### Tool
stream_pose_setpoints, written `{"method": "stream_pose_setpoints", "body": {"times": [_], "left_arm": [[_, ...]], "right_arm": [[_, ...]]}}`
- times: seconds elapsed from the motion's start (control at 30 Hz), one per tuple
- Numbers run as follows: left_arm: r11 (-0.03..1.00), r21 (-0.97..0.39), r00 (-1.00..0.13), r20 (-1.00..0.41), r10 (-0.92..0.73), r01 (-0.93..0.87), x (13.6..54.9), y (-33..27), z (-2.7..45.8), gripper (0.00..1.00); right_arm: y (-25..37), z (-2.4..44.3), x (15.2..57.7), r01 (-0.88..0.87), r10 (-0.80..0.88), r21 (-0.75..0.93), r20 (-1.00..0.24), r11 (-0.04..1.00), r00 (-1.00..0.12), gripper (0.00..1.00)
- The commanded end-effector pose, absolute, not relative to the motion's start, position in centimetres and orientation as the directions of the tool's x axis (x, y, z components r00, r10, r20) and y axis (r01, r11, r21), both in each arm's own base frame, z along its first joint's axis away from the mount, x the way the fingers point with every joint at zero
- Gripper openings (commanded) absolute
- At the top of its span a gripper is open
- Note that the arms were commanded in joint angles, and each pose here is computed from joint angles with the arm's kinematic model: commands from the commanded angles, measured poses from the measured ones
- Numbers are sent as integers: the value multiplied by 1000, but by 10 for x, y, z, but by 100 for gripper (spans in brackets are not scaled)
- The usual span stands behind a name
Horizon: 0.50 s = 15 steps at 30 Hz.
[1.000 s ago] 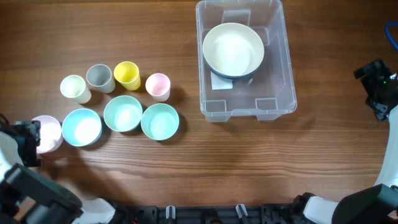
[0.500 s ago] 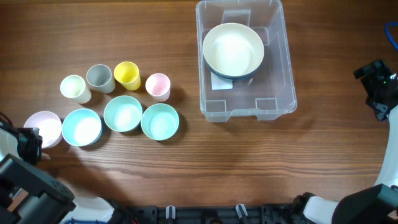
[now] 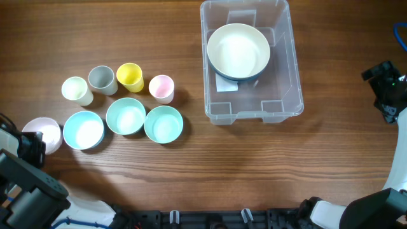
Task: Pack container
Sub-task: 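Carry the pink bowl into the bin and release it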
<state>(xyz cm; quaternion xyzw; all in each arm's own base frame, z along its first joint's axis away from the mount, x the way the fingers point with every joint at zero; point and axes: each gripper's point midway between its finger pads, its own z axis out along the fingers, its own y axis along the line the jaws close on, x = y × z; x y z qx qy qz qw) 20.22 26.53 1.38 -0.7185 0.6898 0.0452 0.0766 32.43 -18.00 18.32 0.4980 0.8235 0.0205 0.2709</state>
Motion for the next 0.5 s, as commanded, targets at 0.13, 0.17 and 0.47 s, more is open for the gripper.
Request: {"method": "stream_pose_setpoints", "body": {"times": [0.13, 0.17, 0.47], "left_arm": [[-39, -91, 55, -185, -981, -995, 208, 270, 46, 4], [-36, -110, 57, -195, -979, -993, 210, 271, 61, 4], [651, -565, -437, -483, -759, -508, 336, 128, 273, 4]], "right_arm": [[-181, 183, 327, 812, 838, 312, -421, 494, -348, 100], [-181, 183, 327, 812, 838, 312, -421, 494, -348, 100], [-181, 183, 327, 812, 838, 312, -421, 494, -348, 100]]}}
